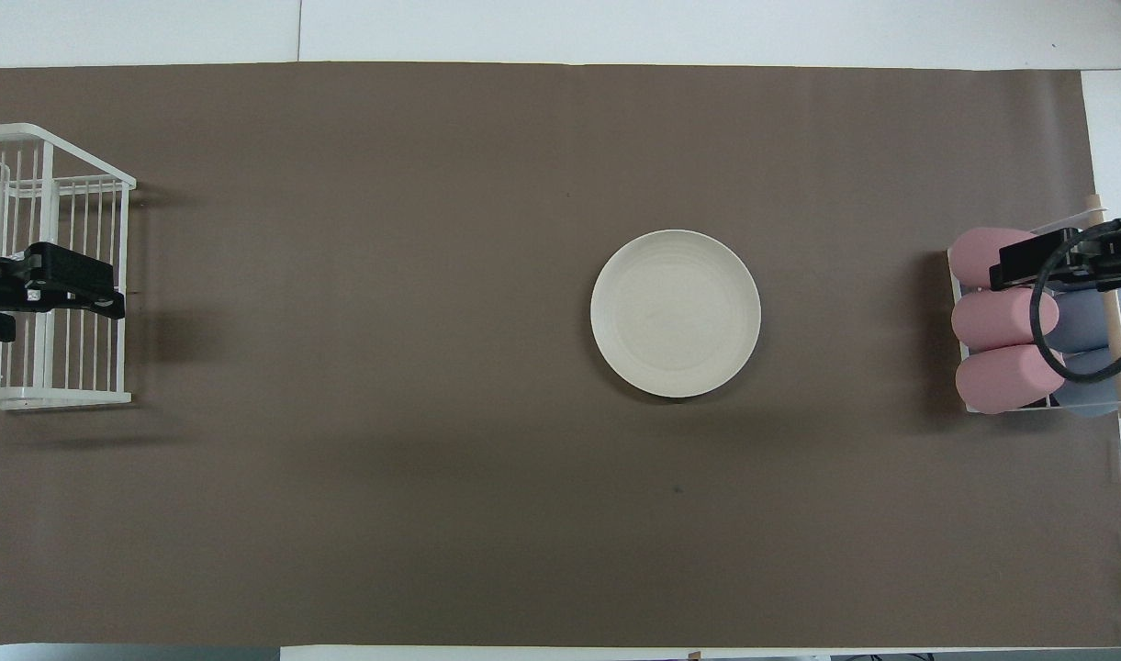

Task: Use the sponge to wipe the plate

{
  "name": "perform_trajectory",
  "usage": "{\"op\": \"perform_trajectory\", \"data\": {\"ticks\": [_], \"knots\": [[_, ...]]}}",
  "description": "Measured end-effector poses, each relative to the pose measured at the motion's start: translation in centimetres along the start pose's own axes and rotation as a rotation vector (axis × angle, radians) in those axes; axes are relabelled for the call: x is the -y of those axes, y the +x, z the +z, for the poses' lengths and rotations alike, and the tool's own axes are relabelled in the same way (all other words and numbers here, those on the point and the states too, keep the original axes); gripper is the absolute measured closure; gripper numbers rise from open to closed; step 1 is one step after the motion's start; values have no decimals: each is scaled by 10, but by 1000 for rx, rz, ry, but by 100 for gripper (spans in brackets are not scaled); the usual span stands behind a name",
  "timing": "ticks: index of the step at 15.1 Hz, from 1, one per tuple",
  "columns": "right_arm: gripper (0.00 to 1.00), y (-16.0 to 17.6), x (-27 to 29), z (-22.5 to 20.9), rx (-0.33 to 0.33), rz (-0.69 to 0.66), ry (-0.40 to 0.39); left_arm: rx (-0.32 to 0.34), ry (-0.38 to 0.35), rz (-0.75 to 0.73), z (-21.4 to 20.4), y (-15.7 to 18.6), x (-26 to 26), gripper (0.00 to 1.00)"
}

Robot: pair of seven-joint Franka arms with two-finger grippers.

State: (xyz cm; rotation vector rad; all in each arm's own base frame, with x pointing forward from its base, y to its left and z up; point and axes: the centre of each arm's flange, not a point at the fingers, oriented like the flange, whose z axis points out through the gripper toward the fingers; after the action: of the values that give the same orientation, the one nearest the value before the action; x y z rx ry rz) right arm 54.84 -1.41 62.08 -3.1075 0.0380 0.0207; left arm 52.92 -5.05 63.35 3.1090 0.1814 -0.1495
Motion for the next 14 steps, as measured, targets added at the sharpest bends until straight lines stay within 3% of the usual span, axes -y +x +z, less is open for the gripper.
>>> {"op": "perform_trajectory", "data": {"ticks": [10,14], "knots": [[0,0,0,0,0,3,0,-2,-1,-1,0,0,0,0],[0,-3,1,3,29,74,-1,-3,-1,-2,0,1,1,0]]}}
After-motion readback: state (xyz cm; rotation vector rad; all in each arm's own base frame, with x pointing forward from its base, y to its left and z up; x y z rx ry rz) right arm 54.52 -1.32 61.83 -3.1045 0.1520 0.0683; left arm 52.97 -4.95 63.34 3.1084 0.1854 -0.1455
